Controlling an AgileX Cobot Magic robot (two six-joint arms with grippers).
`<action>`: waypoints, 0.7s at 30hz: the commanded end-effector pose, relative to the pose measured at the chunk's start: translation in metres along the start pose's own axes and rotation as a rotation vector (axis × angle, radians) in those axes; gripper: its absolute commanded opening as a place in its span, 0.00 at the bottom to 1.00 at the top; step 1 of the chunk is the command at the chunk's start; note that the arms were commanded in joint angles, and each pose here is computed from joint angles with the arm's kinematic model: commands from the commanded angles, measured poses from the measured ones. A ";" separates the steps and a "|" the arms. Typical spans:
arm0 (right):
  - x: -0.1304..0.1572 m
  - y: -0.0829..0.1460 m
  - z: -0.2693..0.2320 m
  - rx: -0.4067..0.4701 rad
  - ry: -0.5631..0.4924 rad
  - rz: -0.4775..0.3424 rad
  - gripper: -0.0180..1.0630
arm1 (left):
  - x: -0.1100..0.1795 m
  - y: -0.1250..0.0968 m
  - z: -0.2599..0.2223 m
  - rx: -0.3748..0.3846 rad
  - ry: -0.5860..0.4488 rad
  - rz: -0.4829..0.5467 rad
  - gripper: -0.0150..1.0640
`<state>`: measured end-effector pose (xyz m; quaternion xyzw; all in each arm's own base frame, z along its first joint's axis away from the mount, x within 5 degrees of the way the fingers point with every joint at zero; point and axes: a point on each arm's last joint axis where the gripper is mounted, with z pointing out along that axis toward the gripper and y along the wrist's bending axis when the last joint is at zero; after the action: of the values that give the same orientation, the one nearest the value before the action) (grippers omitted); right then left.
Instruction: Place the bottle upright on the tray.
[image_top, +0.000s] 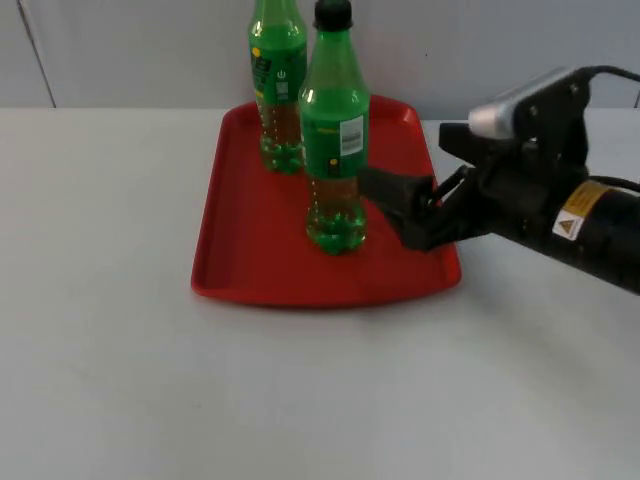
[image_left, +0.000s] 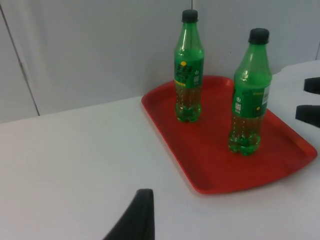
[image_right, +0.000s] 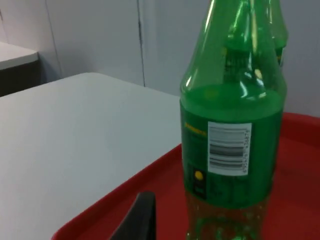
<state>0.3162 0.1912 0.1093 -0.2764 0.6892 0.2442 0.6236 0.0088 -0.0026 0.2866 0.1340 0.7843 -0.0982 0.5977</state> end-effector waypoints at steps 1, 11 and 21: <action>-0.009 -0.001 -0.007 0.015 0.025 0.017 0.87 | -0.002 0.000 -0.002 0.002 -0.012 0.005 0.99; -0.058 -0.004 -0.045 0.134 0.365 0.095 0.87 | -0.002 0.000 -0.002 0.002 -0.012 0.005 0.99; -0.105 -0.004 -0.087 0.243 0.492 0.093 0.87 | -0.002 0.000 -0.002 0.002 -0.012 0.005 0.99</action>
<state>0.2675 0.1410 0.2199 -0.2228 0.8503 0.1200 0.4614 0.0088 -0.0026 0.2866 0.1340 0.7843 -0.0982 0.5977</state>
